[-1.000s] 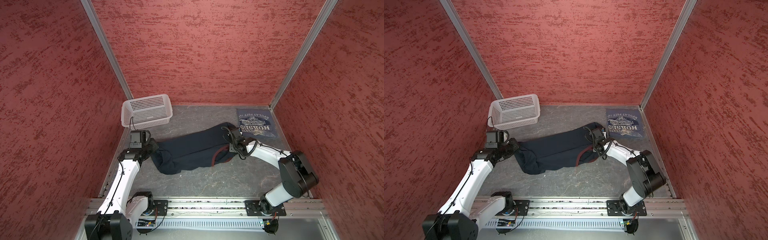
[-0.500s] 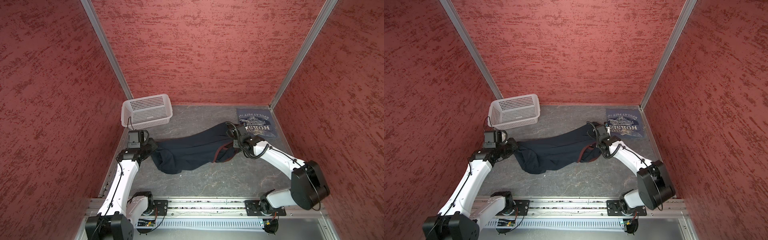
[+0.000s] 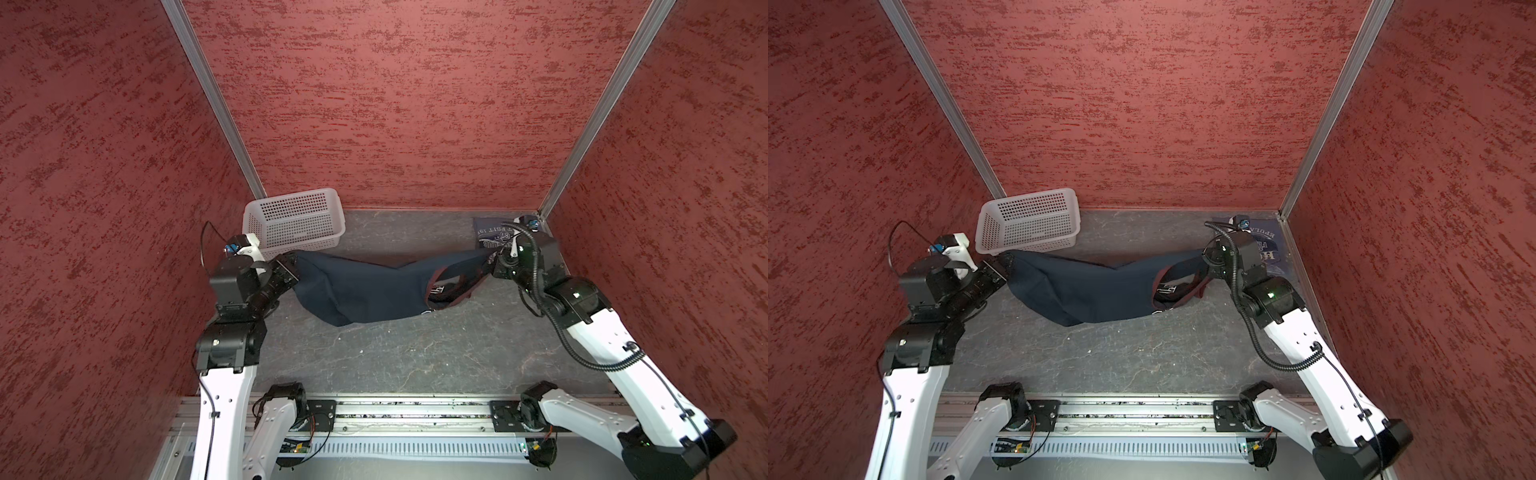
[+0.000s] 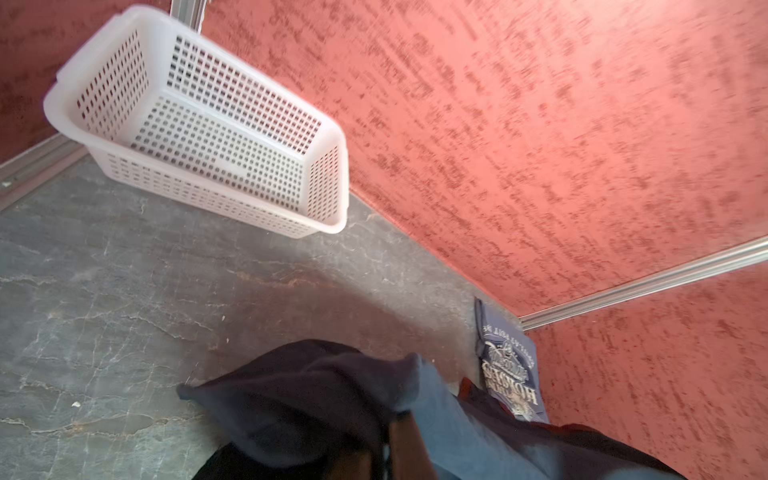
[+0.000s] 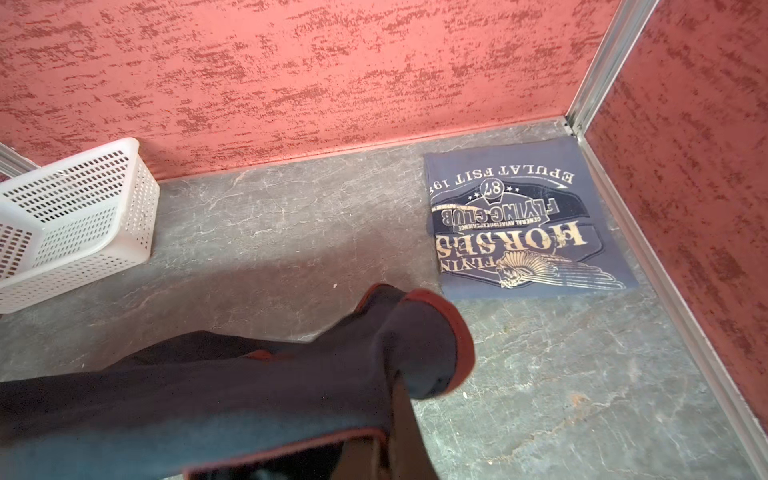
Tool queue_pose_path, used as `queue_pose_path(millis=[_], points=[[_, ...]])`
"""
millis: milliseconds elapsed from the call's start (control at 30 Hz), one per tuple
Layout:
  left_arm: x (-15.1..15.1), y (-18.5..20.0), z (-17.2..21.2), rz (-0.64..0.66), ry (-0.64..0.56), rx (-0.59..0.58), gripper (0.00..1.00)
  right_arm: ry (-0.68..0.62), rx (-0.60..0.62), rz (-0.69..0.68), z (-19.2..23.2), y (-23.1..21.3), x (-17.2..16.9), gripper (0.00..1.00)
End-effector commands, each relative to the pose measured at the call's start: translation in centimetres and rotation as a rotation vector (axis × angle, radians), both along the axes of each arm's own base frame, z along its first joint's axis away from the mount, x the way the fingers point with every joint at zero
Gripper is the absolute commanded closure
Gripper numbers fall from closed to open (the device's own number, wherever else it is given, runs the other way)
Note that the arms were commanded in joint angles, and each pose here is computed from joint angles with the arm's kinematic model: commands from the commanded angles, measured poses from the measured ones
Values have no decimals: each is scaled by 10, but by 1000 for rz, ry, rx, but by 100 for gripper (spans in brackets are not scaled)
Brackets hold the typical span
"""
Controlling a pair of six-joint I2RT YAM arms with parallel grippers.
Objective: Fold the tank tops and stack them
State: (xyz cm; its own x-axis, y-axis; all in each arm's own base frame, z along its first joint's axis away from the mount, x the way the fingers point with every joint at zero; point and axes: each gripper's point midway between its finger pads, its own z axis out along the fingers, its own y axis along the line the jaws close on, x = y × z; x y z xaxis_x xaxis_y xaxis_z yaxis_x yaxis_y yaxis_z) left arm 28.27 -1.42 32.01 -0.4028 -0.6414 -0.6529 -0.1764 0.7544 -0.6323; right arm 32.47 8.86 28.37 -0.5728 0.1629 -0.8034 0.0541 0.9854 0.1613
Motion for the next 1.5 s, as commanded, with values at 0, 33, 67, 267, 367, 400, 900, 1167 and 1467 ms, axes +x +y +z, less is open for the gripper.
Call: queue_pose_path(millis=[0,33,67,267,367,400,900,1167,1467], points=[[26,0,-74,-9,229,-42,90,217,-14,63,-87,16,17,100],[31,-1,-86,-17,266,-48,90,236,-9,64,-99,18,25,100],[34,-2,-93,-25,287,-49,90,248,-6,61,-109,19,34,100],[40,-1,-108,-30,336,-29,88,335,-58,-2,-165,7,88,78],[40,0,-111,-29,345,-23,88,380,-101,-35,-175,1,94,51],[40,0,-112,-30,349,-25,88,384,-102,-42,-172,-1,91,47],[35,-1,-120,-16,340,-47,86,438,-133,-17,-192,25,11,37],[28,-1,-123,-20,349,-38,86,411,-248,-73,-194,17,42,40],[26,-1,-126,-28,360,-29,86,416,-361,-142,-198,0,55,58]])
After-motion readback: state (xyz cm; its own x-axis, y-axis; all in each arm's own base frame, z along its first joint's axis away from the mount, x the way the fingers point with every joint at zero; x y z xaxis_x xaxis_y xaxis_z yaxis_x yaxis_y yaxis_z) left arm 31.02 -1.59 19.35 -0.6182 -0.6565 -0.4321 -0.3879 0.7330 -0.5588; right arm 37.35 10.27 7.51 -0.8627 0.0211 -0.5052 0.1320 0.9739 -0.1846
